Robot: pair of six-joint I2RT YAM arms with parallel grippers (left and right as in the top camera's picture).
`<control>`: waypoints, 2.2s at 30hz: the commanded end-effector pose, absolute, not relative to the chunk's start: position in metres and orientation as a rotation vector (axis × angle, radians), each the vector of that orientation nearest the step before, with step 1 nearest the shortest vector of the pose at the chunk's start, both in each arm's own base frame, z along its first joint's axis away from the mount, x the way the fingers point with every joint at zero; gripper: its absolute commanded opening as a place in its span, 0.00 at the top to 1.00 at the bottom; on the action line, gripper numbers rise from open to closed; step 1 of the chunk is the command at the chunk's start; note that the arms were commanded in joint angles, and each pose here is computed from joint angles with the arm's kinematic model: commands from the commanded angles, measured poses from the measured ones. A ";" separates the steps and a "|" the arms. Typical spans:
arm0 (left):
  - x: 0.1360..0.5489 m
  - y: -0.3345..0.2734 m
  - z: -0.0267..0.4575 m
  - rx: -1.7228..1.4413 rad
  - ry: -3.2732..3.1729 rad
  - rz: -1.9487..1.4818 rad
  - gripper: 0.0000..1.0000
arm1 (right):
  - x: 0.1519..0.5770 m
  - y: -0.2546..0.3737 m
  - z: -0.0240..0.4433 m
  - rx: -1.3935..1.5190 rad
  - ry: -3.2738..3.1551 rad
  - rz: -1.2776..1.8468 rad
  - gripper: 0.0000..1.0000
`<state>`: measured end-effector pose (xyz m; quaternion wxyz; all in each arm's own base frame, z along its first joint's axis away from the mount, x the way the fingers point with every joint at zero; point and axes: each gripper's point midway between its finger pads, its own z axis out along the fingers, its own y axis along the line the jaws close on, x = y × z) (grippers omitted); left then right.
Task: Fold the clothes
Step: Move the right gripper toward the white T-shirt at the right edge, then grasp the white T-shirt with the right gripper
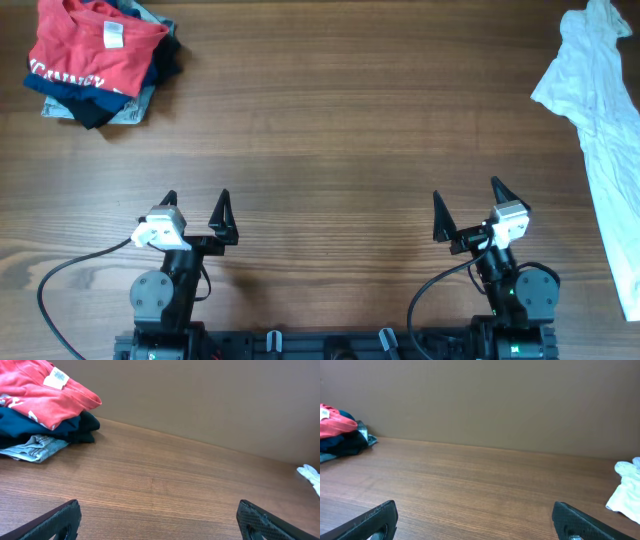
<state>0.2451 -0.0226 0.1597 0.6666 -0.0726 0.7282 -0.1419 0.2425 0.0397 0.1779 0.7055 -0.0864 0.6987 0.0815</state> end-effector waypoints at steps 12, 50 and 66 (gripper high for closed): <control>0.245 -0.023 0.158 -0.142 1.641 -0.310 0.00 | 0.242 0.039 0.180 -0.199 1.540 0.164 0.00; 0.245 -0.023 0.158 -0.142 1.641 -0.310 0.00 | 0.205 0.077 0.294 -0.007 1.248 0.871 0.00; 0.245 -0.023 0.158 -0.142 1.642 -0.310 0.00 | 0.441 -0.133 0.215 0.675 2.232 0.151 0.00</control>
